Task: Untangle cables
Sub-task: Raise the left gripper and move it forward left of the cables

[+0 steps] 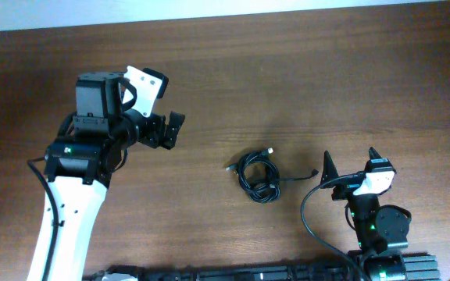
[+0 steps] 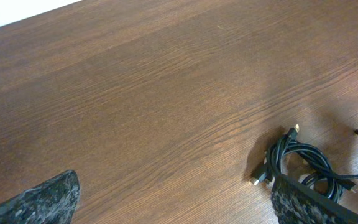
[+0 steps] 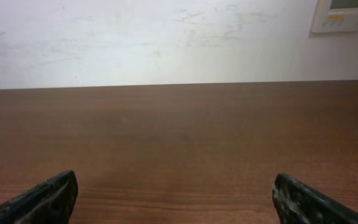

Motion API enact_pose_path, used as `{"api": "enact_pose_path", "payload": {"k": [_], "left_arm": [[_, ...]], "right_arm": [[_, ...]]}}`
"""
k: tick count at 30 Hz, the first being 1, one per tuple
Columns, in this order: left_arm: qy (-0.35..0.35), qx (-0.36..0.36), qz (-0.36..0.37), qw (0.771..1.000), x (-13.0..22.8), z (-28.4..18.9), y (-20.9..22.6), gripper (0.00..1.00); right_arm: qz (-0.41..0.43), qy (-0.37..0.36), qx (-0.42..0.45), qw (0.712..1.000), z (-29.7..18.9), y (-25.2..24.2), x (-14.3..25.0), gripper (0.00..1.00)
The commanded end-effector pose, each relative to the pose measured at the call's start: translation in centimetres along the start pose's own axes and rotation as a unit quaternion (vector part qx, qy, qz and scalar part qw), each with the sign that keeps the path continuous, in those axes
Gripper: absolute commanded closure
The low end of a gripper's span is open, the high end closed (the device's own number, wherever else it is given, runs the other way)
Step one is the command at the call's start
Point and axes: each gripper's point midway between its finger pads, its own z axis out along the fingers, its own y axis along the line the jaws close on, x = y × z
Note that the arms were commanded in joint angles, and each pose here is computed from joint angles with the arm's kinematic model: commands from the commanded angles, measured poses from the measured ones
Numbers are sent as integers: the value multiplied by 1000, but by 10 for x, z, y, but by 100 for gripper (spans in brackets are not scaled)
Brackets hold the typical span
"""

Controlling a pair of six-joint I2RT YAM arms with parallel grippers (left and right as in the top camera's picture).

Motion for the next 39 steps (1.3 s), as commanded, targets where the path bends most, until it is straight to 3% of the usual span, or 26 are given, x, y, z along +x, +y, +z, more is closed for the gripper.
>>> {"api": "enact_pose_path", "payload": {"k": [1, 31, 39], "left_arm": [[-13, 6, 10, 1000, -10, 1, 0, 1], [84, 40, -8, 996, 26, 81, 3, 1], [82, 40, -6, 996, 25, 84, 3, 1]], "right_arm": [[4, 1, 8, 1000, 0, -3, 2, 1], [4, 1, 8, 1000, 0, -3, 2, 1], [4, 1, 8, 1000, 0, -3, 2, 1]]}}
